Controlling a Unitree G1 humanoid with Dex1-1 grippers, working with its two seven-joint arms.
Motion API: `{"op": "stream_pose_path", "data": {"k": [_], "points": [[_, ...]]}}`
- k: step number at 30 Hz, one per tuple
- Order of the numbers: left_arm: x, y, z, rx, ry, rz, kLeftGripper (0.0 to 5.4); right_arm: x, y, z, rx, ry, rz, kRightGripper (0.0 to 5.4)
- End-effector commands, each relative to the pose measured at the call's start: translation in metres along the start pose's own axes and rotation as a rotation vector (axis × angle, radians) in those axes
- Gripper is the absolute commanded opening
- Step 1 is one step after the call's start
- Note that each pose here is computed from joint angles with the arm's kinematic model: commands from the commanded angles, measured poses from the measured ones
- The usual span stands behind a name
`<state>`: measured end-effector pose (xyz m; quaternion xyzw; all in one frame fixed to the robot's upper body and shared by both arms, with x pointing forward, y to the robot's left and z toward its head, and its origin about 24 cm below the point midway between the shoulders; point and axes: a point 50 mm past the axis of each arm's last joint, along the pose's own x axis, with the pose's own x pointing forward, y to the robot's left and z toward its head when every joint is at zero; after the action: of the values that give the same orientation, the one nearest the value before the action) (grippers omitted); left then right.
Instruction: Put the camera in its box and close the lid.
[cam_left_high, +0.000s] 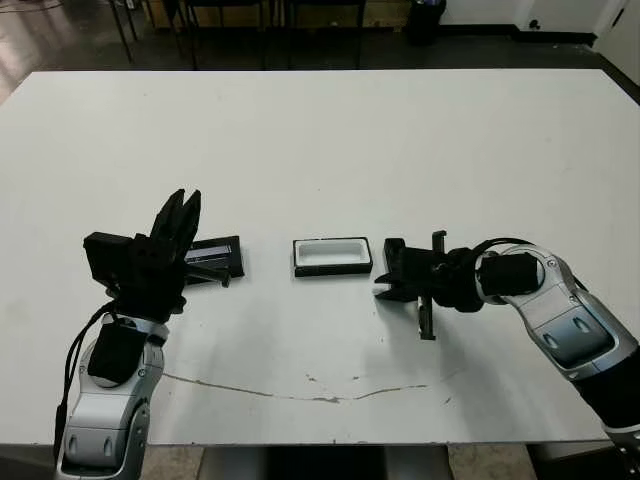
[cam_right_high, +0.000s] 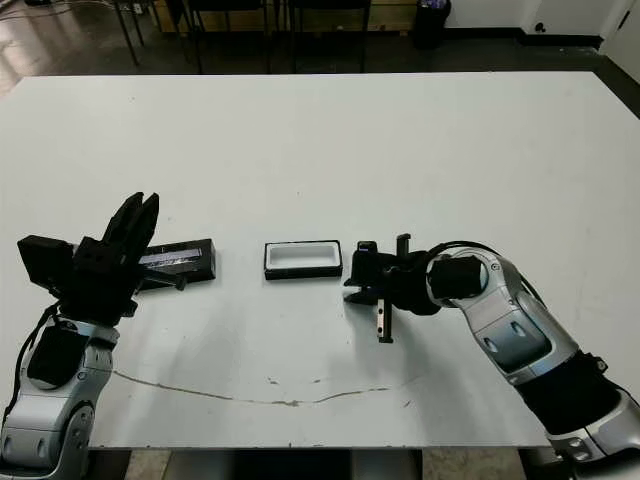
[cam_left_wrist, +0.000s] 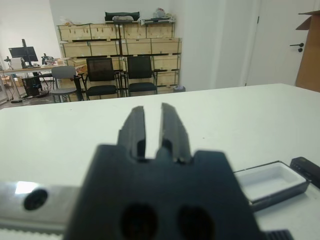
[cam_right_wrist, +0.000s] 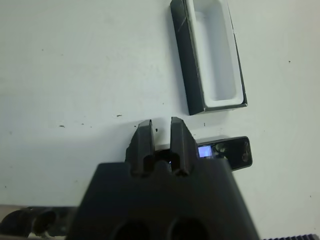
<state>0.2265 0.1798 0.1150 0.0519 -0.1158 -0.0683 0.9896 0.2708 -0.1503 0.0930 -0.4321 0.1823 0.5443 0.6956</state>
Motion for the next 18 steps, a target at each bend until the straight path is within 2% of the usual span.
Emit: {"op": "stream_pose_path", "data": {"k": [1, 10, 18], "points": [[-0.003, 0.001, -0.006, 0.005, 0.030, 0.005, 0.00, -0.005, 0.002, -0.006, -0.016, 0.049, 0.014, 0.02], [-0.002, 0.001, -0.006, 0.016, 0.031, 0.004, 0.00, -0.020, -0.001, -0.013, -0.010, 0.072, 0.006, 0.02], [-0.002, 0.003, -0.006, 0.009, 0.032, 0.004, 0.00, -0.026, -0.007, -0.023, 0.045, 0.068, -0.004, 0.02]]}}
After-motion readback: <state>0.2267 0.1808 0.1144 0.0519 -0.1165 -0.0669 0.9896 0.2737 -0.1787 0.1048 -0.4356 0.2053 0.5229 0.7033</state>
